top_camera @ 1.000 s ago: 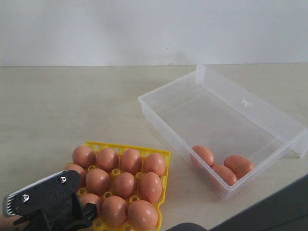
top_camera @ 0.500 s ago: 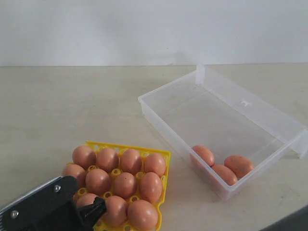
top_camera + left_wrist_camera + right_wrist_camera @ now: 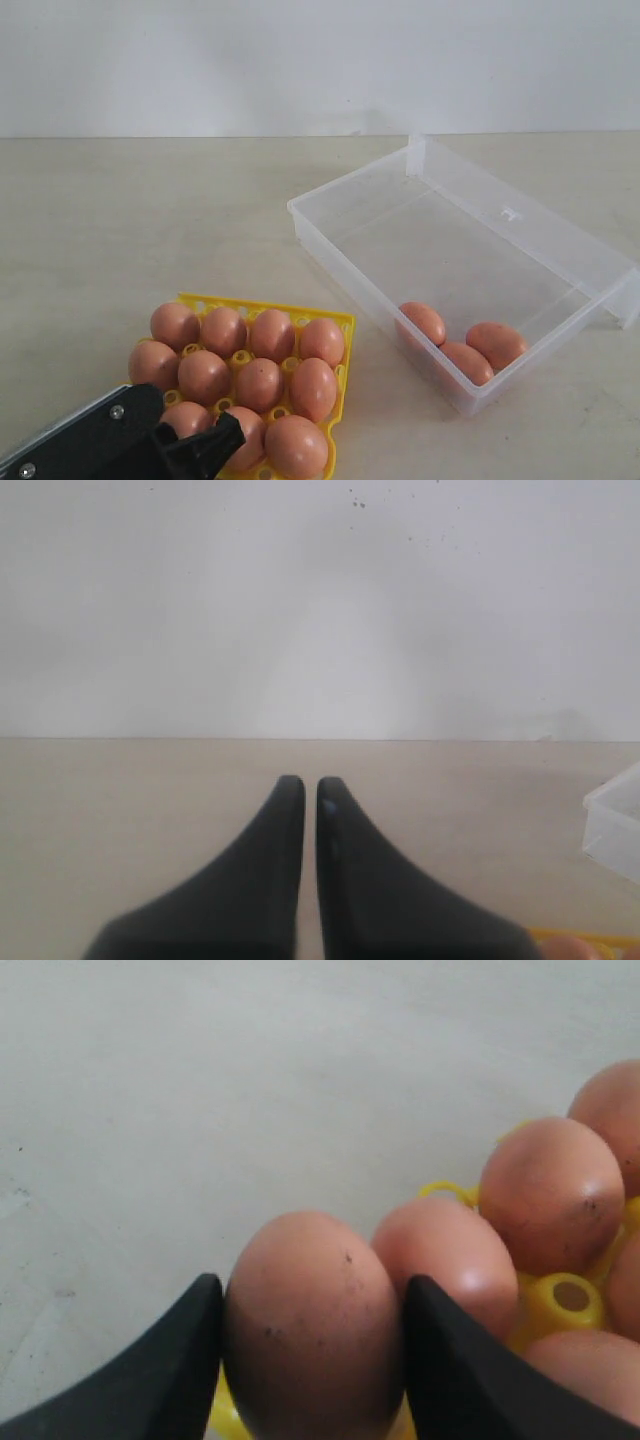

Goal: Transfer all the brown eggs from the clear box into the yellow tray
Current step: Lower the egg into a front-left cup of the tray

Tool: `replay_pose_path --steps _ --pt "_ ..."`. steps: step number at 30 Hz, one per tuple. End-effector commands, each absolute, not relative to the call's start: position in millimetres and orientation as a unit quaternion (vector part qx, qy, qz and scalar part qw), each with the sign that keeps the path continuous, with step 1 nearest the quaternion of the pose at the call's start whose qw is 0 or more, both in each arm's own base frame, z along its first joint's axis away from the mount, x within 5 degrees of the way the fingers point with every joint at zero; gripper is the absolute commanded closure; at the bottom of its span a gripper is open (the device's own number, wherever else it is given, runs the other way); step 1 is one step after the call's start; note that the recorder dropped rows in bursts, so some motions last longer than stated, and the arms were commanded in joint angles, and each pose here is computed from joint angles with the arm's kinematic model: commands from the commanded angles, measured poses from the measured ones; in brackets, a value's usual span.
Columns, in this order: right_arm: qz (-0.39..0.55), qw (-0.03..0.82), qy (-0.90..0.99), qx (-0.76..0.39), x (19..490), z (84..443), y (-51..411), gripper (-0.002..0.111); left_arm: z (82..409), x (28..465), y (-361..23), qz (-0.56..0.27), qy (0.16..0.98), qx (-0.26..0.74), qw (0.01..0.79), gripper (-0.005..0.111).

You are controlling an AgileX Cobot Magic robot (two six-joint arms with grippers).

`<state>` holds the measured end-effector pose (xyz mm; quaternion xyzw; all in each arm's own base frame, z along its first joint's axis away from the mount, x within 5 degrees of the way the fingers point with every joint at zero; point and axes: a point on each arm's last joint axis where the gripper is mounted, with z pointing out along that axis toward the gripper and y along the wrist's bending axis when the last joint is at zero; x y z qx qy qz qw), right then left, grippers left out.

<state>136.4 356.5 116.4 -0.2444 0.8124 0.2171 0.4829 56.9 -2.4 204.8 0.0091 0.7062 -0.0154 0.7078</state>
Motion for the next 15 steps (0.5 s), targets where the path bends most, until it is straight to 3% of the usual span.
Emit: replay_pose_path --steps 1,10,15 --pt "0.217 0.475 0.813 -0.256 133.1 116.3 358.1 0.109 206.3 56.4 -2.3 -0.019 0.703 0.005 0.711 0.103" --pt "0.216 0.461 0.821 -0.259 131.7 113.1 357.9 0.108 206.3 56.4 -2.3 -0.019 0.703 0.005 0.711 0.103" --pt "0.216 0.461 0.821 -0.259 131.7 113.1 357.9 0.088 206.3 56.4 -2.3 -0.019 0.703 0.005 0.711 0.103"
